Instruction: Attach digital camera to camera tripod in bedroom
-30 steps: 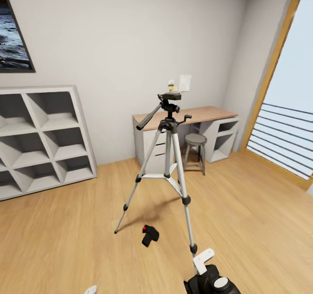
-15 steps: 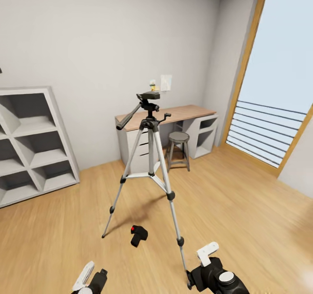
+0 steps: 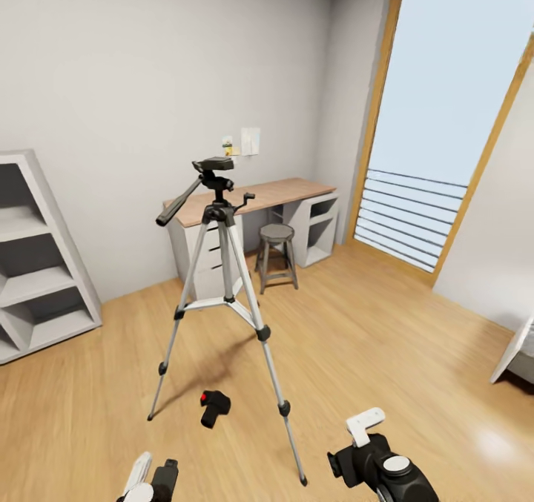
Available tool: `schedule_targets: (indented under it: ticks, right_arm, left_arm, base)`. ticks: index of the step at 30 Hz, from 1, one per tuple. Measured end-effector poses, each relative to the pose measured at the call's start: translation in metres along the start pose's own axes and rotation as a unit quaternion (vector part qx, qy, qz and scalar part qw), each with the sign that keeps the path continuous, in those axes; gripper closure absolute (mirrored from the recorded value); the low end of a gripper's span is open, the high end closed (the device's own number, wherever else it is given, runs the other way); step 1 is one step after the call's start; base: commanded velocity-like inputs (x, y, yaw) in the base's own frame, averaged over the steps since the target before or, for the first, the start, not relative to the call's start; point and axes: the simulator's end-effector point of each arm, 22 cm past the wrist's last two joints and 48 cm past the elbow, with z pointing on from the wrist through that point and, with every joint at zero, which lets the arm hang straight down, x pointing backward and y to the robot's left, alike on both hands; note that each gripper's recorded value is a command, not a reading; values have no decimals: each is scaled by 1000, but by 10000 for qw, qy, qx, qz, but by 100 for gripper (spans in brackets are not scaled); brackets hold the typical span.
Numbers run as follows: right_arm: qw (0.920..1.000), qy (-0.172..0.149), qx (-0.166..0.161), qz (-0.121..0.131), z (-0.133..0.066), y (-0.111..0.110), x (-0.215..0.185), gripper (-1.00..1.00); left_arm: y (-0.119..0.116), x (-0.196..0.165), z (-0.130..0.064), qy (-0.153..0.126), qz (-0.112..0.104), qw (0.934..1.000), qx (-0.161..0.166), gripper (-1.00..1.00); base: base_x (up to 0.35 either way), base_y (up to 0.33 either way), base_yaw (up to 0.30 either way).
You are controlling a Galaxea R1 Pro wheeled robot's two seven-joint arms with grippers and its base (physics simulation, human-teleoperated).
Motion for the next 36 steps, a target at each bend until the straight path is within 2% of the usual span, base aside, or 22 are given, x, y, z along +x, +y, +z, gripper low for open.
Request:
schedule_targets:
  ticks: [6, 7, 8, 9, 15, 26, 36]
  right_arm:
    - [9996, 228, -34, 149, -3, 2, -13, -100]
    - [9995, 242, -61, 194, -4, 4, -19, -100]
    - [9989, 240, -145, 365, -6, 7, -34, -100]
    - [9989, 238, -145, 370, -6, 7, -35, -100]
    - [9973, -124, -162, 700, -10, -8, -77, -100]
    - [9961, -405, -133, 771, -16, -18, -109, -100]
    - [9956, -531, -108, 765, -19, -22, -124, -100]
  left_arm:
    - [-13, -4, -1, 10, -393, 9992, -6, -100]
    - [-15, -5, -1, -5, -436, 9990, -54, -100]
    - [-14, -7, -3, -20, -534, 9980, -325, -100]
    - [-14, -7, -3, -20, -538, 9980, -334, -100]
    - [-6, -9, -7, -46, -694, 9948, -738, -100]
    - [-6, -22, -6, -192, -712, 9944, -762, -100]
    - [-19, -27, -5, -236, -725, 9953, -599, -100]
  base:
    - [0, 0, -251]
    - [0, 0, -105]
    - [0, 0, -105]
    - [0, 0, -84]
    - [0, 0, -41]
    - [24, 28, -7]
    - [133, 218, -134]
